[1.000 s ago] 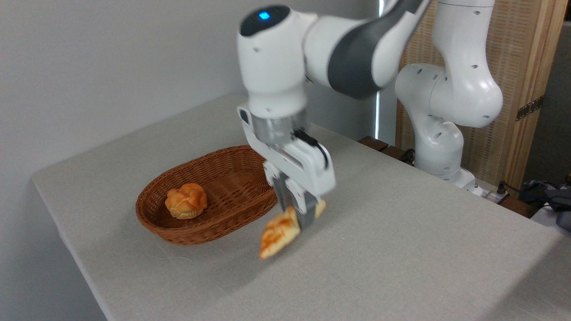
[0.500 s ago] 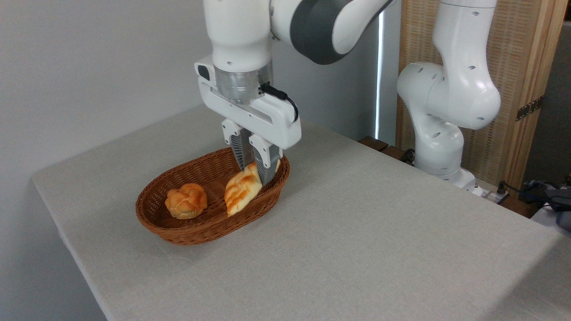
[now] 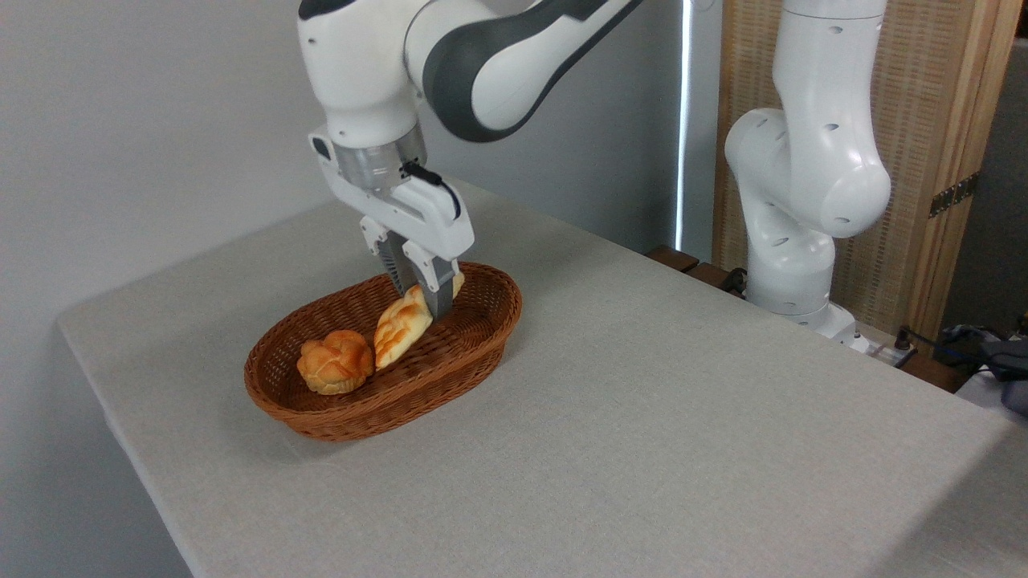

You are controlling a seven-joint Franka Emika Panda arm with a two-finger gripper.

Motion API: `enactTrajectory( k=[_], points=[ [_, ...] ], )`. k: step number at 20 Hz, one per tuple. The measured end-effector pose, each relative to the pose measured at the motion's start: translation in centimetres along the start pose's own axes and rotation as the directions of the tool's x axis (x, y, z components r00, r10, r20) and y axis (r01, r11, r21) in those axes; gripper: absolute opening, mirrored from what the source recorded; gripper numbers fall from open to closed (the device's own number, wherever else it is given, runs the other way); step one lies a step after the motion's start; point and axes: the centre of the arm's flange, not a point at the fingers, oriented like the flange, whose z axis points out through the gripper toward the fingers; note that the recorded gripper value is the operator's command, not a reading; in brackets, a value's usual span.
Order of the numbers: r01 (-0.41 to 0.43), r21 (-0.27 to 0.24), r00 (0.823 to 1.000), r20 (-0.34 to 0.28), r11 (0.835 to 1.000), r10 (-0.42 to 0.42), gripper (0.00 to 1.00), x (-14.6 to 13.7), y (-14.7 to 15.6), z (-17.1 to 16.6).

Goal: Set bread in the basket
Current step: 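Lower the loaf into the basket beside the bun and open the gripper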

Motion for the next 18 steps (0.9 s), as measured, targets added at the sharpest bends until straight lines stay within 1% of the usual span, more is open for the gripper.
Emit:
enactTrajectory(
  k=[2, 5, 11, 15, 18],
  points=[
    [0.006, 0.021, 1.0, 0.019, 1.0, -0.006, 1.0, 0.37, -0.21, 0.86],
    [0.003, 0.035, 1.0, 0.027, 0.999, -0.004, 1.0, 0.4, -0.38, 0.94],
    [0.006, 0.036, 1.0, 0.028, 0.999, -0.007, 1.0, 0.4, -0.34, 0.95],
    [0.052, 0.038, 0.998, 0.028, 0.998, -0.053, 1.0, 0.63, 0.3, 1.04],
    [0.057, 0.041, 0.998, 0.015, 0.998, -0.057, 1.0, 0.78, 0.31, 0.29]
  ],
)
